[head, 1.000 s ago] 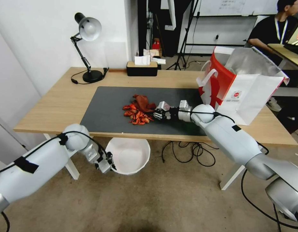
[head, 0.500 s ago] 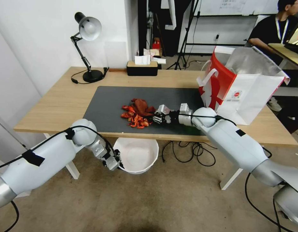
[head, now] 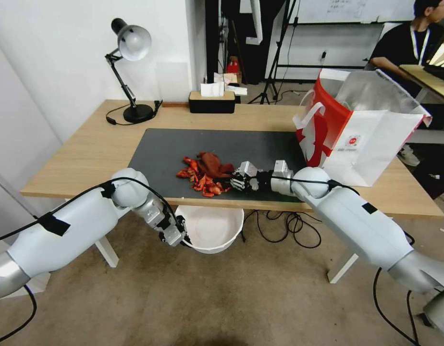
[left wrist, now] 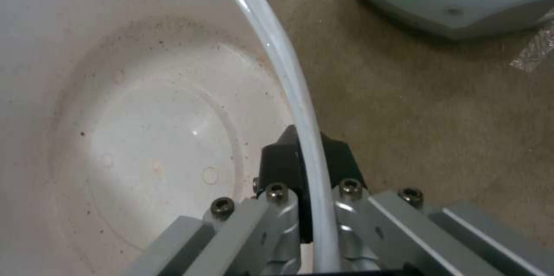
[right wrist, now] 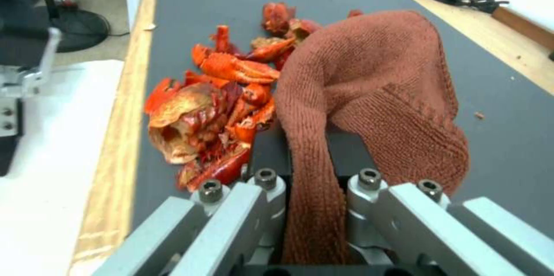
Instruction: Sweep shrimp from table into container with towel, then put container into takeout bag.
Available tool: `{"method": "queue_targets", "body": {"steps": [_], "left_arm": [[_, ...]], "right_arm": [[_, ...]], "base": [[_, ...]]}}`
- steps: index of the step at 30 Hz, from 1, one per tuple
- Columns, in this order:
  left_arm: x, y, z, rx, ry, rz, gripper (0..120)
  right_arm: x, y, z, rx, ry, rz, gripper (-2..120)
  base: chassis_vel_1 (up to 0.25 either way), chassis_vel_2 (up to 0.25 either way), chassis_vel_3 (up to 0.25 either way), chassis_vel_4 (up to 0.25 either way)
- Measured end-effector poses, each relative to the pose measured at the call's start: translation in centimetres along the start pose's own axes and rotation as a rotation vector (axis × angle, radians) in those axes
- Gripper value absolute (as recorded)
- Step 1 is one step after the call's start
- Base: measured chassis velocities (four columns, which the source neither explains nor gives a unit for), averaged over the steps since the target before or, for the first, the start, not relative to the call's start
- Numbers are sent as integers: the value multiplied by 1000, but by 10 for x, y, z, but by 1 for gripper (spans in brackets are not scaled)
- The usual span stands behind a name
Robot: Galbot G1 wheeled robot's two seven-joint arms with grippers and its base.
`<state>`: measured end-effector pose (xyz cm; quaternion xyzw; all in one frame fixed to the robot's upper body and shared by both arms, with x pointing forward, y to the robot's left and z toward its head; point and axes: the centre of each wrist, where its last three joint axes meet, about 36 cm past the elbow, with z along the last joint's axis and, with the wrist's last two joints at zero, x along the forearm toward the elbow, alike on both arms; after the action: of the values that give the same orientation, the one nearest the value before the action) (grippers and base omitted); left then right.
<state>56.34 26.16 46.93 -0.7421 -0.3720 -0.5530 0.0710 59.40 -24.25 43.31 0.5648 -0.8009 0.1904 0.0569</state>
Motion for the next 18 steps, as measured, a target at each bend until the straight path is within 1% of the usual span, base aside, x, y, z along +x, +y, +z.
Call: {"method": "queue_targets", "body": {"steps": [18], "left_arm": [[8, -1, 3, 5, 9, -14, 0]], "right_arm": [[8, 24, 2, -11, -8, -28, 6]], "base": [[0, 0, 0, 0]]}}
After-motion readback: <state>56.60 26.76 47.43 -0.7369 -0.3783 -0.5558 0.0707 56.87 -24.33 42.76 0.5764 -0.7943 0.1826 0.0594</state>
